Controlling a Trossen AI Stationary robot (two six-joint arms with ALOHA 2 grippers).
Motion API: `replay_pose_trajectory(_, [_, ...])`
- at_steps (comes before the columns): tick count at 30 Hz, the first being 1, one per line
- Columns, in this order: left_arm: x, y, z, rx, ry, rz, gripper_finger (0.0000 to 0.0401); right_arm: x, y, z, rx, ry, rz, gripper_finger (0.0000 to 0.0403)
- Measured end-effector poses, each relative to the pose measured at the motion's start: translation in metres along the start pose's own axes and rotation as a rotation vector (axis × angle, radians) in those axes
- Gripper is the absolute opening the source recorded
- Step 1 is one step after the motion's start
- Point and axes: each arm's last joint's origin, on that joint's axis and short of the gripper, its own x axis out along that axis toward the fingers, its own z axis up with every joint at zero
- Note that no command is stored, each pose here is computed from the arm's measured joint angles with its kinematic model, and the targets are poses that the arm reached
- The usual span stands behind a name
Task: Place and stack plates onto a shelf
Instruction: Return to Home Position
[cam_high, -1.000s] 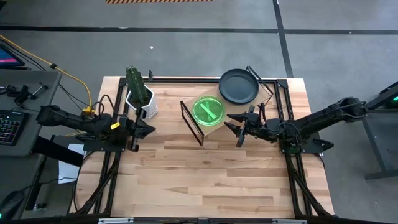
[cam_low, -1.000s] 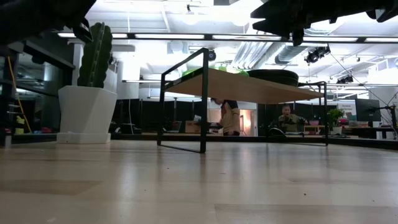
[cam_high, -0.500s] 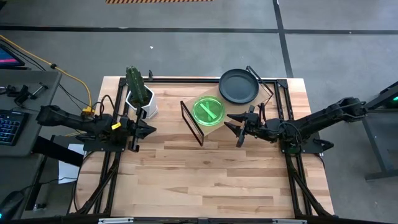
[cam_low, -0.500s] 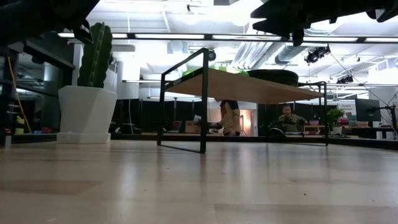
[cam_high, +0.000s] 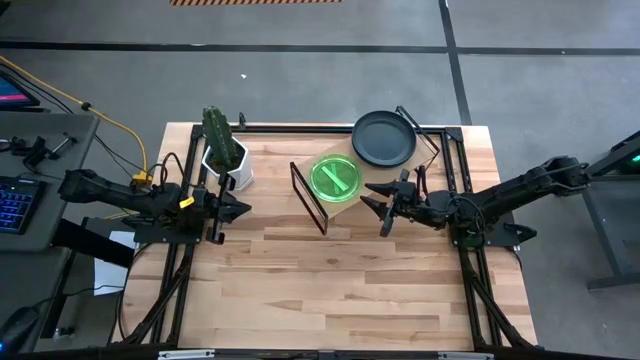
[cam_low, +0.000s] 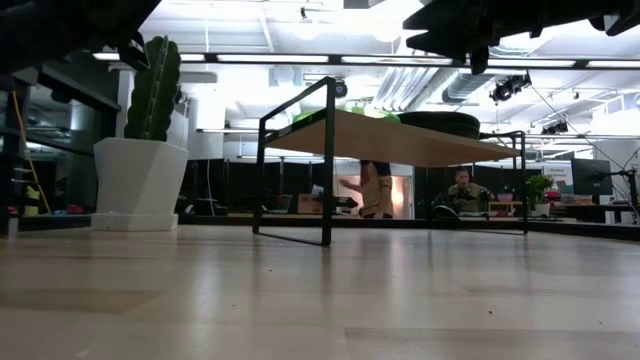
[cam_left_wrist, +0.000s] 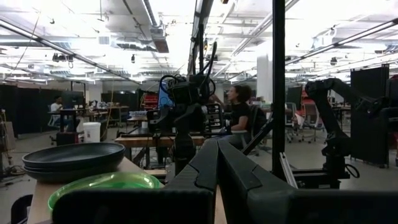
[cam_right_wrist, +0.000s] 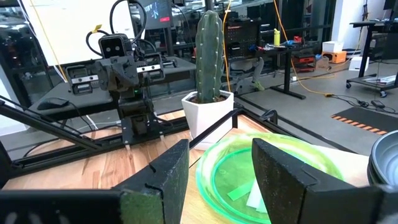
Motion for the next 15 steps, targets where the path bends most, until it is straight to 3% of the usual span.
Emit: replay_pose_trajectory(15, [0.0000, 0.0000, 0.0000, 0.000, 0.000, 0.000, 0.0000, 0.0000, -0.0009, -0.0012, -0.008, 0.009, -0.023, 0.0163])
